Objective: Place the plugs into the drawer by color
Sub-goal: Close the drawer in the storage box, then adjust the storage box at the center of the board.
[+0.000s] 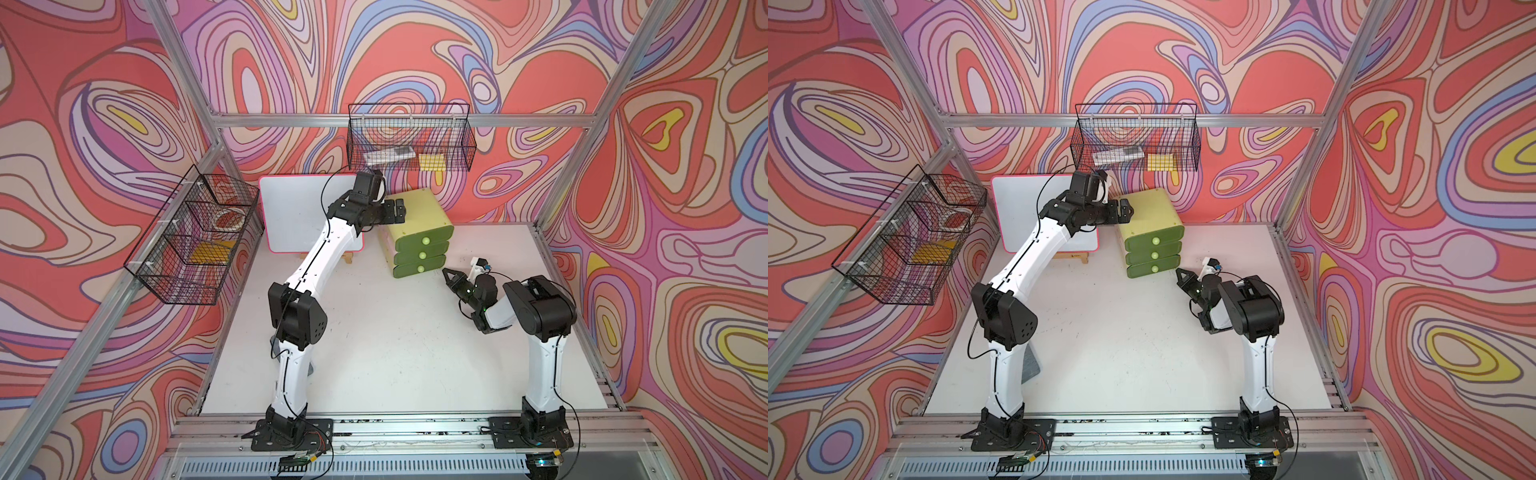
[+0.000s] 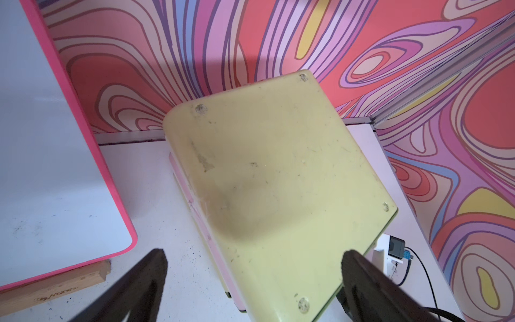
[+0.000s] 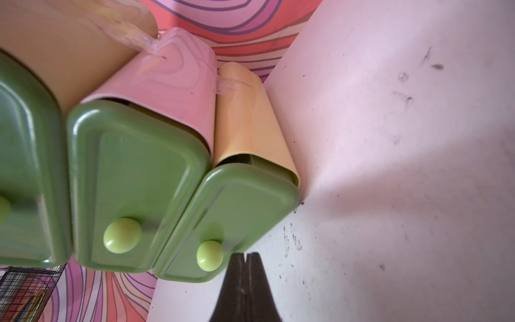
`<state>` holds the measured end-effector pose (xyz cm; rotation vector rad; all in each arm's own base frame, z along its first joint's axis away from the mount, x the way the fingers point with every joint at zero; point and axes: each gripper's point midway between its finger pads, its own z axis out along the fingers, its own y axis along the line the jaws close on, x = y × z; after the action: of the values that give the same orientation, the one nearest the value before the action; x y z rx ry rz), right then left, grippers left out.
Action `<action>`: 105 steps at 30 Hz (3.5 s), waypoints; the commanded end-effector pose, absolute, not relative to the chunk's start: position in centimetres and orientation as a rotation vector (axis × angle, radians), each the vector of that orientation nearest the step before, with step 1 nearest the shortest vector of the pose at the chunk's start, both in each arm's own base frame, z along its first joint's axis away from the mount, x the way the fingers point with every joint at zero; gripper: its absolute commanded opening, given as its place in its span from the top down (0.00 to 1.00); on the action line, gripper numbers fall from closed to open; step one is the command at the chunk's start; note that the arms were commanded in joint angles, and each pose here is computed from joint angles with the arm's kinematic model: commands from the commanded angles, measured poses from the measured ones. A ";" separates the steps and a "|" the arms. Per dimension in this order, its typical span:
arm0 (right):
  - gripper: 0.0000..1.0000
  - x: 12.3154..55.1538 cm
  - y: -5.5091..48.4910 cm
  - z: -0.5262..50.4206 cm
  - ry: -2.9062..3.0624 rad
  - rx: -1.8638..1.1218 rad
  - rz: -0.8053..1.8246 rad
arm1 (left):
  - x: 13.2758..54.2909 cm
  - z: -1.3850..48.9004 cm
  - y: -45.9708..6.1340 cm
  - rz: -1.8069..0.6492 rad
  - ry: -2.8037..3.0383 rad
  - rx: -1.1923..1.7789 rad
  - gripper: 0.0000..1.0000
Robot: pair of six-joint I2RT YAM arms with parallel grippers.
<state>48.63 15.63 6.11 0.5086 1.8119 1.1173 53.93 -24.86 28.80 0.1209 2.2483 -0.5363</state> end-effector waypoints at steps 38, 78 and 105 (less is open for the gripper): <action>0.50 52.4 14.2 24.6 1.953 -0.026 1.125 | 52.2 26.3 -25.5 -0.725 2.416 -0.039 0.14; 0.47 50.1 17.1 24.8 1.914 -0.125 1.251 | 52.8 23.3 -29.2 -0.813 2.446 0.052 0.27; 0.47 47.6 18.2 25.7 1.931 -0.149 1.249 | 51.9 23.6 -28.6 -0.791 2.436 0.073 0.23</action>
<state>49.61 15.74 23.32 -0.0362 1.9642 1.1894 53.39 -27.49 23.30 0.0155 2.4207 -0.7705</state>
